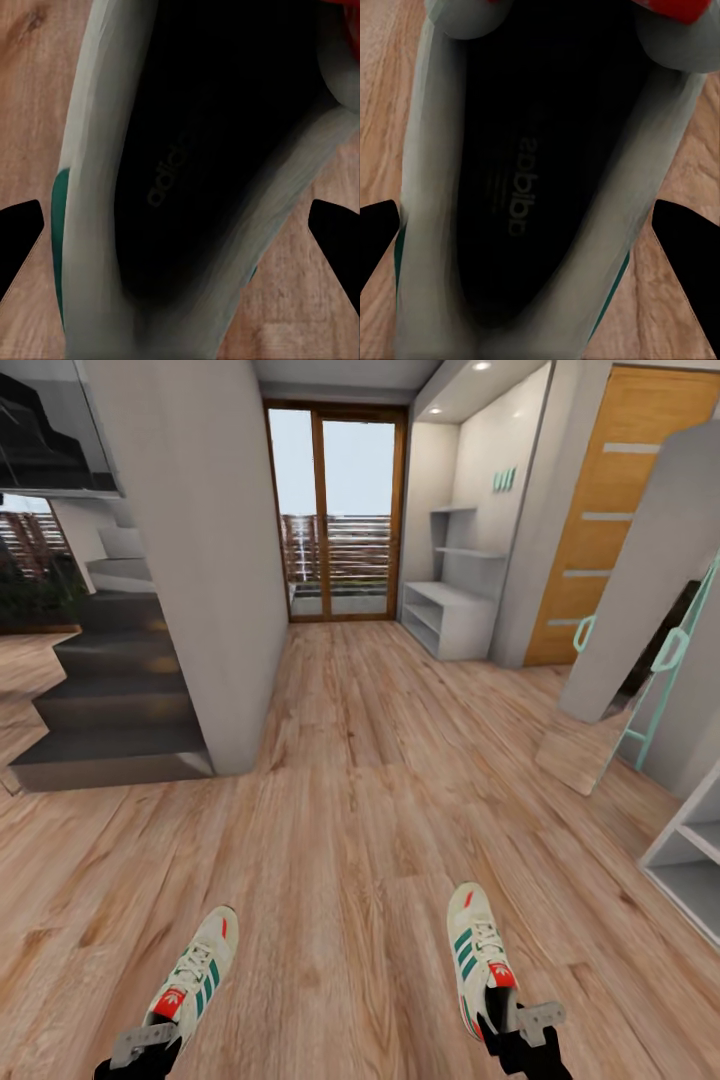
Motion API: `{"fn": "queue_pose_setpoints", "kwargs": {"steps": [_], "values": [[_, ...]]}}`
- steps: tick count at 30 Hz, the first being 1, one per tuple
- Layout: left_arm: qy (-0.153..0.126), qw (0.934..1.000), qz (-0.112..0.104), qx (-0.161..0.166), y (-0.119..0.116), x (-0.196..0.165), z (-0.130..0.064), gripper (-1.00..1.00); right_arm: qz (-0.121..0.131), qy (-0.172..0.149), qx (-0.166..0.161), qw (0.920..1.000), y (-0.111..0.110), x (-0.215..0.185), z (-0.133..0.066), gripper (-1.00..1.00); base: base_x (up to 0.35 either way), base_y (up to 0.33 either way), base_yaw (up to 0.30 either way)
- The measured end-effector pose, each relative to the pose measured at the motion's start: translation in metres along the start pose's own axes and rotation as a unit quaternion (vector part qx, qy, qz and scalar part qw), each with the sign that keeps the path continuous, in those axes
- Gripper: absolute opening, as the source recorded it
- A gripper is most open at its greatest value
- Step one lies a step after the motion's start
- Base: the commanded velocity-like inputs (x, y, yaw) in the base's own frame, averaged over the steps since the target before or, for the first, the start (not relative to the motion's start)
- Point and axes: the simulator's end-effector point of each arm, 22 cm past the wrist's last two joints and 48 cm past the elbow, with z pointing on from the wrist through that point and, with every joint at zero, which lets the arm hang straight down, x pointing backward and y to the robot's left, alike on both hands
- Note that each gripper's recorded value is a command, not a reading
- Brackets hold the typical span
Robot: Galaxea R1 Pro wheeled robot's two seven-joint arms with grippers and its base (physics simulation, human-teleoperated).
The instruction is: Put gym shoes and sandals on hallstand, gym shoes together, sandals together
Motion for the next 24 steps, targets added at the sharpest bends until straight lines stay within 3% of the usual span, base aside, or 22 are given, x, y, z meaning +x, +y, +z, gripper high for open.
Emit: {"fn": "queue_pose_setpoints", "kwargs": {"steps": [7, 14, 24], "values": [[0.001, 1.0000, 0.000, 0.000, 0.000, 0.001, 0.000, -1.00, 0.000, 0.000, 0.000, 1.0000, 0.000, 0.000, 0.000, -1.00, 0.340, 0.000, 0.037], [0.012, 0.9999, -0.006, 0.010, -0.010, 0.013, 0.000, -1.00, 0.000, 0.000, 0.000, 1.0000, 0.000, 0.000, 0.000, -1.00, 0.340, -0.049, 0.231], [0.015, 0.9998, -0.008, 0.011, -0.011, 0.015, 0.000, -1.00, -0.001, 0.000, 0.001, 1.0000, -0.001, 0.000, 0.000, -1.00, 0.316, -0.166, 0.051]]}}
